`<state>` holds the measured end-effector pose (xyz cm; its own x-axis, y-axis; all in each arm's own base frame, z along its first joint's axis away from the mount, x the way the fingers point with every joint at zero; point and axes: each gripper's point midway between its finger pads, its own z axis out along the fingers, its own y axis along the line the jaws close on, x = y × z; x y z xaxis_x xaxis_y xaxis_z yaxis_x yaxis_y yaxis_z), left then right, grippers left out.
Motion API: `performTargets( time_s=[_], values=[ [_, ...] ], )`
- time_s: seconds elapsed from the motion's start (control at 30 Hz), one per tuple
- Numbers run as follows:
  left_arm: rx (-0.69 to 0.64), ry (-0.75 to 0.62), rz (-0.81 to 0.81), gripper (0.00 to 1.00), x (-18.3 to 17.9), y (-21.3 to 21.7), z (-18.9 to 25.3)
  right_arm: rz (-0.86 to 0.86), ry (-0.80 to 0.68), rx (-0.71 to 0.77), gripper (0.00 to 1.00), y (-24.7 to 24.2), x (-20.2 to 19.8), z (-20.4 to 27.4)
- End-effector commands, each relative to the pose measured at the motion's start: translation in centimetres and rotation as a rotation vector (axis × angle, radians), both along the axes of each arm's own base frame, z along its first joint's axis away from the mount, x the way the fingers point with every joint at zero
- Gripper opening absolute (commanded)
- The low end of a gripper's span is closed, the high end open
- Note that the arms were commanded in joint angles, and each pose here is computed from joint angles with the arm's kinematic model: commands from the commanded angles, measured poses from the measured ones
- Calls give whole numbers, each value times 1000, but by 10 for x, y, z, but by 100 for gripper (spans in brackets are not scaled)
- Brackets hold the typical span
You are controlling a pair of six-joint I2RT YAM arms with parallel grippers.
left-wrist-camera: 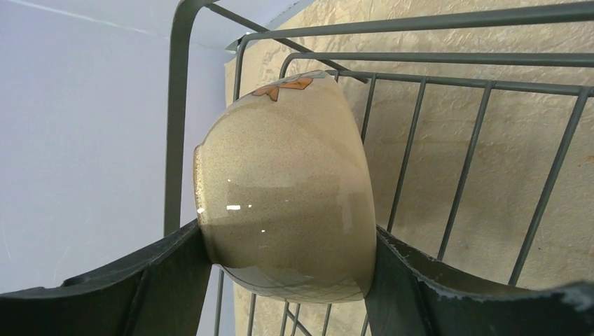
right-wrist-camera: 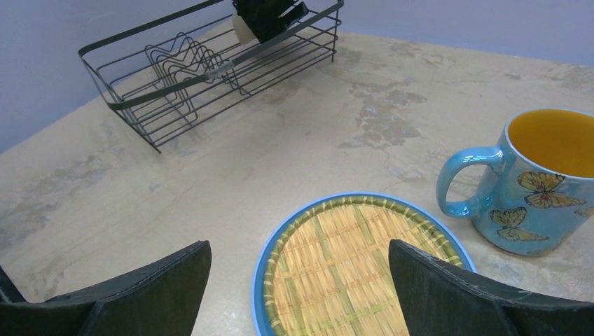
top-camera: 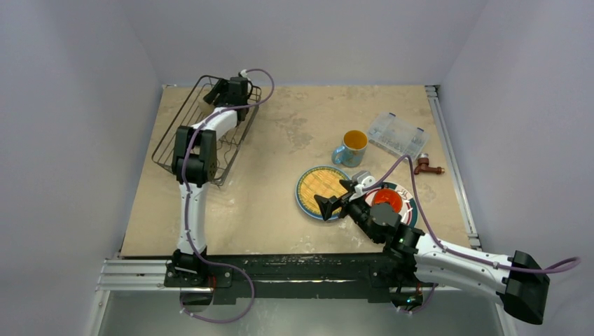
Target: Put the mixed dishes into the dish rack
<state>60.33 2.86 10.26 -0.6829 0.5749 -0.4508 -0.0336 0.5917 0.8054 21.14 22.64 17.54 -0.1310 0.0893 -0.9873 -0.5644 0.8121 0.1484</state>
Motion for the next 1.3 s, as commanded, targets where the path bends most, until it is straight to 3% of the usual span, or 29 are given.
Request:
performTargets(
  time_s=[0.0,0.03,0.13,0.6,0.93,1.13,1.27],
  values=[
    [6,-115,55,78,9,7,40,-20,-37,35,99,-2,4,12],
    [2,-88,52,87,6,7,36,-19,-36,32,99,-2,4,11],
    [-31,-70,41,99,2,3,34,-17,-38,34,99,-2,4,12],
    [-272,63,-47,100,-31,-30,25,-18,-42,49,99,-5,2,14],
    [-557,24,0,100,-43,-58,61,-30,-39,55,99,-8,2,14],
    [-818,-48,18,100,-63,-84,100,-56,-34,62,99,-12,4,14],
    [-925,-22,50,100,-70,-82,93,-52,-31,58,99,-11,4,13]
  ],
)
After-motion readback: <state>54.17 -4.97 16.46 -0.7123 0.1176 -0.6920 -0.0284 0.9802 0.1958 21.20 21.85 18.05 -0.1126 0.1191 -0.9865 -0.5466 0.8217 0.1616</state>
